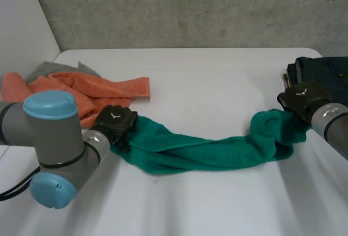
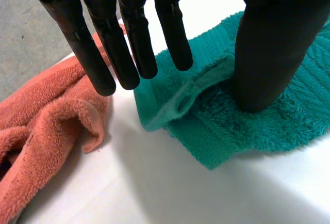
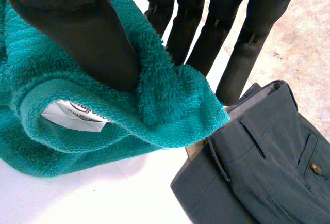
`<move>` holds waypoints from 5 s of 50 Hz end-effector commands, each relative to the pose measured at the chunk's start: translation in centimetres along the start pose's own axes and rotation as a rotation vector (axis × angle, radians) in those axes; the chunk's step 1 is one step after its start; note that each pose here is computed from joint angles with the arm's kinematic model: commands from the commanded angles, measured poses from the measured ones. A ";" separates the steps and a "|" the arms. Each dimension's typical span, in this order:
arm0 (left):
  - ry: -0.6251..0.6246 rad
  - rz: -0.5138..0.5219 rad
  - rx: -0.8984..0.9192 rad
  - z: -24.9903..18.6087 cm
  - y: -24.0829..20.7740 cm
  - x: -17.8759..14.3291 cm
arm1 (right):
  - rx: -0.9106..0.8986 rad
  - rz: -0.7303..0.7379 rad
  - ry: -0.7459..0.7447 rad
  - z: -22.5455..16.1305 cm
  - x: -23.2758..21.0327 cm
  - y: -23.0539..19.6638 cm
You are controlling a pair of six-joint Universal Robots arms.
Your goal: Fold the laundry.
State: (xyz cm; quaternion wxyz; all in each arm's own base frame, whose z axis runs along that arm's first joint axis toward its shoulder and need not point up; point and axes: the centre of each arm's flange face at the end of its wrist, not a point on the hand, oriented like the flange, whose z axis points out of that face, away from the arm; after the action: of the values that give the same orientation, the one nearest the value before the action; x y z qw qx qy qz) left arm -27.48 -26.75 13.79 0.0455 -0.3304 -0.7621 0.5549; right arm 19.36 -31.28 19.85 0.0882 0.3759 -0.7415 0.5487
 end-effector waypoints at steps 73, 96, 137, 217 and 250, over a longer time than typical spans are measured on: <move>-0.336 0.185 0.490 1.8 -16.3 -8.1 | 0.269 -0.246 0.333 1.7 8.7 -7.4; -0.451 0.129 0.642 1.3 -14.8 -9.4 | 0.561 -0.101 0.411 3.6 8.2 -8.2; -0.024 0.323 -0.090 -8.0 -2.6 -3.7 | -0.243 -0.119 -0.161 -4.9 4.5 2.4; -0.062 0.466 -0.040 -7.6 -2.1 -4.2 | -0.130 -0.192 0.083 -1.6 3.1 3.7; -0.317 0.475 0.209 9.9 -4.8 -6.1 | 0.100 -0.221 0.332 12.0 1.5 2.1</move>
State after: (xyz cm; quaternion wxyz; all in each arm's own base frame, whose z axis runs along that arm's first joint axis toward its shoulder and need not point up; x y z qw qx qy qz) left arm -28.55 -38.11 14.96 -0.1644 -0.4189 -0.6278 0.6351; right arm 20.54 -41.77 14.46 0.2314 0.3803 -0.6420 0.6242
